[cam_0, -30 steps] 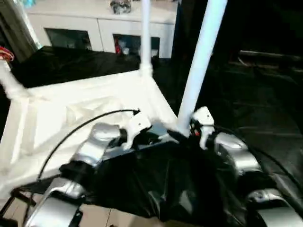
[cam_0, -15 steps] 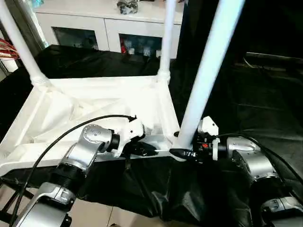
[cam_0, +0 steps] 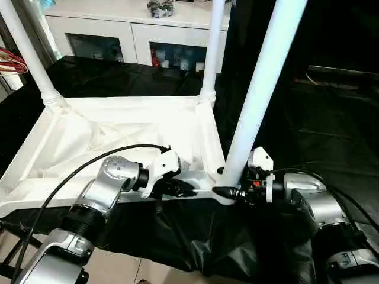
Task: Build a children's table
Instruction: Rotate leg to tighten
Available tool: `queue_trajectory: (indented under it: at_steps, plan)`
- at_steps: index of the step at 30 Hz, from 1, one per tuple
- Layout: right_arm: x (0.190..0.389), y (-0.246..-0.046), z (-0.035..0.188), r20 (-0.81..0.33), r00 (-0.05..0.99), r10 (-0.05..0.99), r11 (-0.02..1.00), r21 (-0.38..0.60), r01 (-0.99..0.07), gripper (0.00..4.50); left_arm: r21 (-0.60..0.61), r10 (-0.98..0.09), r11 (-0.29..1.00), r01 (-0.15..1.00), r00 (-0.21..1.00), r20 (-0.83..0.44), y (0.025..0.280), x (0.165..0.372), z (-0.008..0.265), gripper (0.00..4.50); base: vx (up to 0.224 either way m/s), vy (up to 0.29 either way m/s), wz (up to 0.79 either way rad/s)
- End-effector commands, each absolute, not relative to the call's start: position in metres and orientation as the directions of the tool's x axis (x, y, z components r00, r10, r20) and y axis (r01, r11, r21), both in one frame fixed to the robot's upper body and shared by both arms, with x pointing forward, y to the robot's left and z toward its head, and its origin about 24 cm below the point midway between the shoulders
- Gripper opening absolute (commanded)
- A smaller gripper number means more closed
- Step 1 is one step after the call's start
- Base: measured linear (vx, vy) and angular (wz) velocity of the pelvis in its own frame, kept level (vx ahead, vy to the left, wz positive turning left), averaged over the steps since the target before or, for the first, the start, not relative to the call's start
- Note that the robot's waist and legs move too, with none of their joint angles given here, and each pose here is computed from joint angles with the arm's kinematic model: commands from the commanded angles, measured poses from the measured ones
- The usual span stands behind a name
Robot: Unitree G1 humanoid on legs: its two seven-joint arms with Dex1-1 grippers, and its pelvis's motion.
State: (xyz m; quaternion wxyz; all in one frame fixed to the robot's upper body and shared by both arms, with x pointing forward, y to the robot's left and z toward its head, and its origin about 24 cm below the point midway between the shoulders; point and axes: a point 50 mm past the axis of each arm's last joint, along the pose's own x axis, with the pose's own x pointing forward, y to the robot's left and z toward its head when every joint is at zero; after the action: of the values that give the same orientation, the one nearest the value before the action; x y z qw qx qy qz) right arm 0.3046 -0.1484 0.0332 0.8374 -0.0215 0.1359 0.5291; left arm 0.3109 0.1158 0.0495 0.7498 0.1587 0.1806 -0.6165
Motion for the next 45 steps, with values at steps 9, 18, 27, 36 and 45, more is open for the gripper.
queue_trajectory:
  at_steps: [9,18,27,36,45]
  plan:
    - [0.327,-0.099,0.017,-0.266,0.696,0.667,0.74,0.131,-0.659,2.69,0.13,-0.81,0.431,0.893,0.447,-0.379,0.062,0.338,0.064,0.0,0.0,0.0,0.0]
    - [0.329,-0.09,0.016,-0.26,0.73,0.632,0.773,0.147,-0.617,3.04,0.139,-0.793,0.466,0.874,0.482,-0.373,0.054,0.34,0.064,0.0,0.0,0.0,0.0]
    - [0.325,-0.088,0.03,-0.205,0.569,0.796,0.595,0.095,-0.798,3.49,0.143,-0.846,0.345,0.927,0.374,-0.381,0.07,0.331,0.062,0.0,0.0,0.0,0.0]
    - [0.307,-0.117,0.038,-0.207,0.312,0.927,0.335,0.086,-0.938,3.49,0.105,-0.89,0.19,0.976,0.216,-0.401,0.094,0.318,0.064,0.0,0.0,0.0,0.0]
    - [0.296,-0.132,0.04,-0.245,0.169,0.955,0.203,0.122,-0.972,3.02,0.059,-0.887,0.112,0.992,0.126,-0.444,0.111,0.312,0.064,0.0,0.0,0.0,0.0]
